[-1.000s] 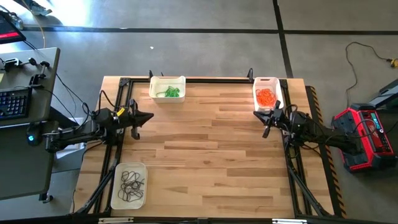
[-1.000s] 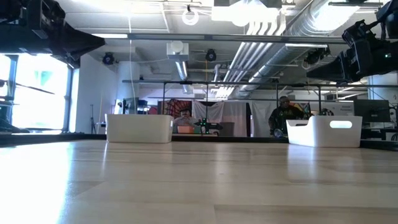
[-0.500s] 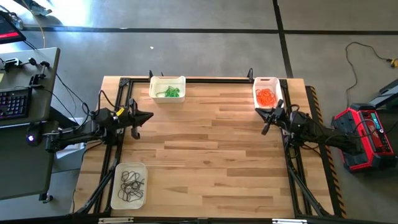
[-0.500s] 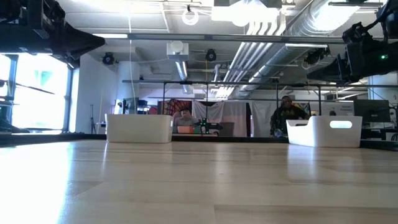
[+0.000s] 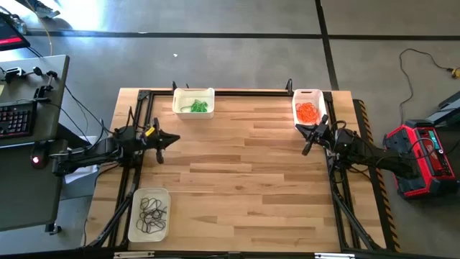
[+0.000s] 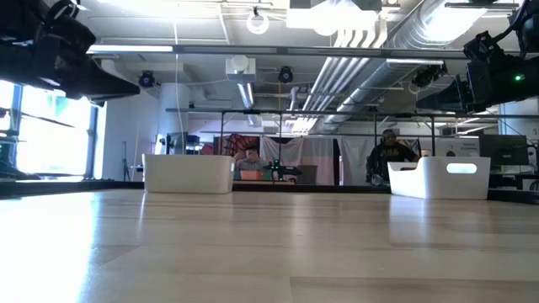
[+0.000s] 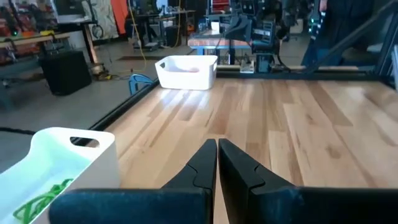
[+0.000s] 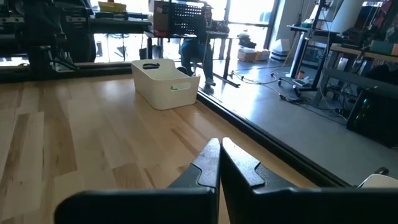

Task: Sort rubber bands into baskets
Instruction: Return to Home Position

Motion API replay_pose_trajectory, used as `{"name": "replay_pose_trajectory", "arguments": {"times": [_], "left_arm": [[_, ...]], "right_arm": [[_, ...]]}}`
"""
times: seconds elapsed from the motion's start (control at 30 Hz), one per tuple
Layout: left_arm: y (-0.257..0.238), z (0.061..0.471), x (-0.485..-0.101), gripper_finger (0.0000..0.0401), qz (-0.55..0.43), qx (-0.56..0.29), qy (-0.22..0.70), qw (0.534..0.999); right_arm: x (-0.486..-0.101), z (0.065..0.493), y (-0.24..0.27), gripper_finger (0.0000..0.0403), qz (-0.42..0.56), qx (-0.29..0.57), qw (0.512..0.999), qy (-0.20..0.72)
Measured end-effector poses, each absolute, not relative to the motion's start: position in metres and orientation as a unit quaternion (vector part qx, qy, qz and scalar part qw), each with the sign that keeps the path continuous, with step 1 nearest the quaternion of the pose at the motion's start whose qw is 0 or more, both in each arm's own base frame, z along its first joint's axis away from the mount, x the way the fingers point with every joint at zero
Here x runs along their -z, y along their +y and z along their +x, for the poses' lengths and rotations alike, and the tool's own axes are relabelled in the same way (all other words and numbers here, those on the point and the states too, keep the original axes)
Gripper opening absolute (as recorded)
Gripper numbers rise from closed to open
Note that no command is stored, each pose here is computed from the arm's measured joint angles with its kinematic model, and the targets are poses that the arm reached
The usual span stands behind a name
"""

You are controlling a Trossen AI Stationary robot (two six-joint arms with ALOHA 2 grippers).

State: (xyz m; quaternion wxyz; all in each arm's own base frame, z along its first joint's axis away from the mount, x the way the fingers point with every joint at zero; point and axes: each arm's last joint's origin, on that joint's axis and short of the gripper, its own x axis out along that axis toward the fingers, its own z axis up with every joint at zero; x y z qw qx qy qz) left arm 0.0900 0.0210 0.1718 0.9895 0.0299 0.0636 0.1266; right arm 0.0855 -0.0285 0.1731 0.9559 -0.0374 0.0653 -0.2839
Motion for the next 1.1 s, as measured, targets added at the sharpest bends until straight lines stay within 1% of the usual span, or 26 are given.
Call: {"name": "replay_pose_trajectory", "arguments": {"times": [0.33, 1.1], "left_arm": [[0.0209, 0.0901, -0.1721, 0.0007, -0.043, -0.129, 0.053, 0.989], [0.0209, 0.0901, -0.1720, 0.0007, -0.043, -0.129, 0.053, 0.989]], "right_arm": [[-0.1731, 0.0856, -0.0284, 0.0000, -0.037, 0.282, 0.956, 0.066], [-0.1731, 0.0856, -0.0284, 0.0000, -0.037, 0.282, 0.956, 0.066]]}}
